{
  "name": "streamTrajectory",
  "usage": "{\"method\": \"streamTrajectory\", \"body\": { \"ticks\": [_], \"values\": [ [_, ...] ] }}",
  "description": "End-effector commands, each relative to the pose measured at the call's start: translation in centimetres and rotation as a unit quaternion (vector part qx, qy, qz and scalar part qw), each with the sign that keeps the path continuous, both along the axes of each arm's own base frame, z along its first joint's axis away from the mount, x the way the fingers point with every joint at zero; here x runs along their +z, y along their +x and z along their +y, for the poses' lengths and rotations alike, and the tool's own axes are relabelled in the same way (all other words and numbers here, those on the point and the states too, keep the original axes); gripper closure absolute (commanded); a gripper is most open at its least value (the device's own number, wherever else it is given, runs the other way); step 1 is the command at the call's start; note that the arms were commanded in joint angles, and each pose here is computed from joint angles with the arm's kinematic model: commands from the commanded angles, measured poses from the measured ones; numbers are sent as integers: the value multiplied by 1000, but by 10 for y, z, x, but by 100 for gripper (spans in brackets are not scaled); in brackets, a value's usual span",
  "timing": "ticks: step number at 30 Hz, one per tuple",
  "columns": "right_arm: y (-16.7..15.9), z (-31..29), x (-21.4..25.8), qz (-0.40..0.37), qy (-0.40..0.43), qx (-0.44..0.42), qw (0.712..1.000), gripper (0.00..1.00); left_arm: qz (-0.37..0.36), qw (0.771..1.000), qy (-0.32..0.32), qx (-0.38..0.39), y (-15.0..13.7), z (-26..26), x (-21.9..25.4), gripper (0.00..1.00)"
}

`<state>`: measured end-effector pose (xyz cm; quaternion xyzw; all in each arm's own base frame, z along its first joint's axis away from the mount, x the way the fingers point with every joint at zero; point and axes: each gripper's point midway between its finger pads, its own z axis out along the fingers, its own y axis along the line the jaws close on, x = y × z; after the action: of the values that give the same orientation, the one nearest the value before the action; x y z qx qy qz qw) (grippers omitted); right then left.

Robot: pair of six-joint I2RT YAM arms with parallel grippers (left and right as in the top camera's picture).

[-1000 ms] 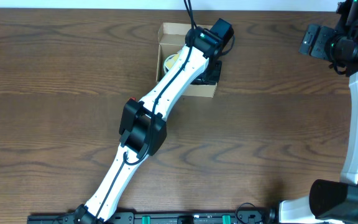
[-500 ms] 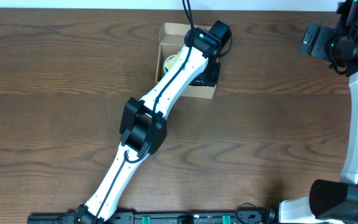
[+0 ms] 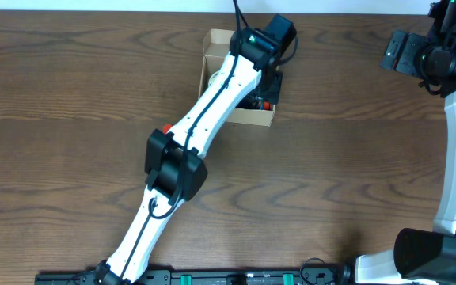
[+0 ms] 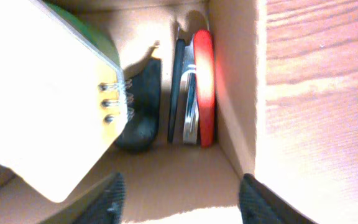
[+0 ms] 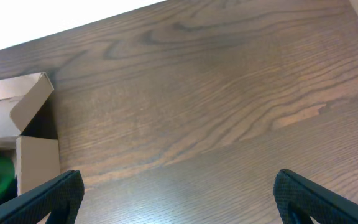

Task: Pack container
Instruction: 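Lower the sharpener into the box and open the left gripper, then move the left gripper back toward the red box cutter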

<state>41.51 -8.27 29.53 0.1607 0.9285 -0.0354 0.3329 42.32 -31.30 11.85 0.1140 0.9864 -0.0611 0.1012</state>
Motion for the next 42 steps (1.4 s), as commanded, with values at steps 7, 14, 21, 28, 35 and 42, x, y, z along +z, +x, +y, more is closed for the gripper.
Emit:
{"method": "streamTrajectory", "body": {
  "ticks": [7,14,21,28,35,42],
  "values": [
    [-1,-5,-5,7,-2,-8,1000,1,-71,996,46,19,-7,44,76,41],
    [-1,-5,-5,7,-2,-8,1000,1,-88,987,130,37,-32,98,117,37],
    [-1,-5,-5,7,-2,-8,1000,1,-55,989,125,57,-36,128,120,48],
    [-1,-5,-5,7,-2,-8,1000,1,-41,982,154,98,-46,193,134,49],
    [-1,-5,-5,7,-2,-8,1000,1,30,973,178,144,-101,259,115,52],
    [-1,-5,-5,7,-2,-8,1000,1,50,986,70,144,-96,242,29,41]
  ]
}}
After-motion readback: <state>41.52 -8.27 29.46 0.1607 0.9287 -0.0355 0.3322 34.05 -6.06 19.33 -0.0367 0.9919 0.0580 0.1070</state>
